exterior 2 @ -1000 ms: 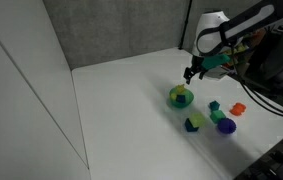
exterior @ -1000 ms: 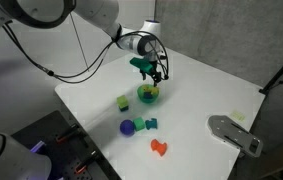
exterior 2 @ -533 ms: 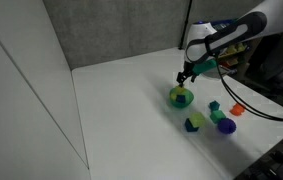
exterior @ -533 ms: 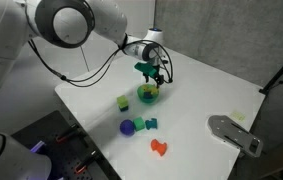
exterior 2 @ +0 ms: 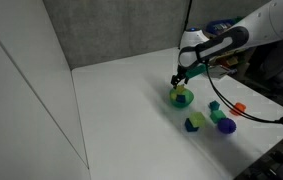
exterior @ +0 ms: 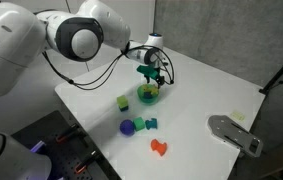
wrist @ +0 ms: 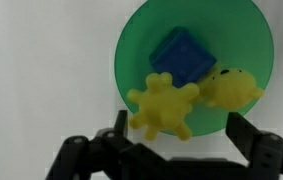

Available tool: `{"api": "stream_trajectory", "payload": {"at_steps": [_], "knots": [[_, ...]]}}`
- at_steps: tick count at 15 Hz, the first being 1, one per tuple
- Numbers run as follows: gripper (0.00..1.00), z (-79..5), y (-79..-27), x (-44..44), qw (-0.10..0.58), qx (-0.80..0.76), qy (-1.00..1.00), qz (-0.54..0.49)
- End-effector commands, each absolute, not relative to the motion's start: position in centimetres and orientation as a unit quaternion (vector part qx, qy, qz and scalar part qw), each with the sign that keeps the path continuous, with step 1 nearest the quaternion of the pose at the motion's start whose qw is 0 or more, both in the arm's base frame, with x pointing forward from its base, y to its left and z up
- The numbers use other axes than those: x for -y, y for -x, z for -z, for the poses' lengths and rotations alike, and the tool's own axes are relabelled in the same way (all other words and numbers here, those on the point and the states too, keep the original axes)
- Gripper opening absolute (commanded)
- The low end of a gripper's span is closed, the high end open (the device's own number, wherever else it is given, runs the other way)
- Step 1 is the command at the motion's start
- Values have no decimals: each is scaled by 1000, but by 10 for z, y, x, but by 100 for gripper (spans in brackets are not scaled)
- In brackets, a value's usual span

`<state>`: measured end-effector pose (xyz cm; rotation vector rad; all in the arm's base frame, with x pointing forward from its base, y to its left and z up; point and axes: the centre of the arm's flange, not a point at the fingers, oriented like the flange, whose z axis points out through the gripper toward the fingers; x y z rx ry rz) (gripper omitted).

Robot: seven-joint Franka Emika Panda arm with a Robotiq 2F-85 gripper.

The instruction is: Remove the yellow toy from the bowl

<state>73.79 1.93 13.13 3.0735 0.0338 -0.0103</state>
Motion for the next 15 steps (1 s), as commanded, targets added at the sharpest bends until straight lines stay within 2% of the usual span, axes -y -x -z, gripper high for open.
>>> {"api": "stream_trajectory", "payload": {"at_steps": [1, 3, 5, 10, 12, 14, 15], "knots": [[73, -130, -758, -22, 42, -30, -999, -5], [59, -131, -760, -22, 43, -31, -999, -8], [54, -132, -761, -22, 43, -32, -999, -8], [52, -134, -762, -19, 46, -28, -999, -8], [44, -134, -761, -17, 46, -26, -999, -6], [22, -135, -760, -17, 45, -26, -999, -4], [18, -135, -759, -16, 45, -26, -999, -3]]}}
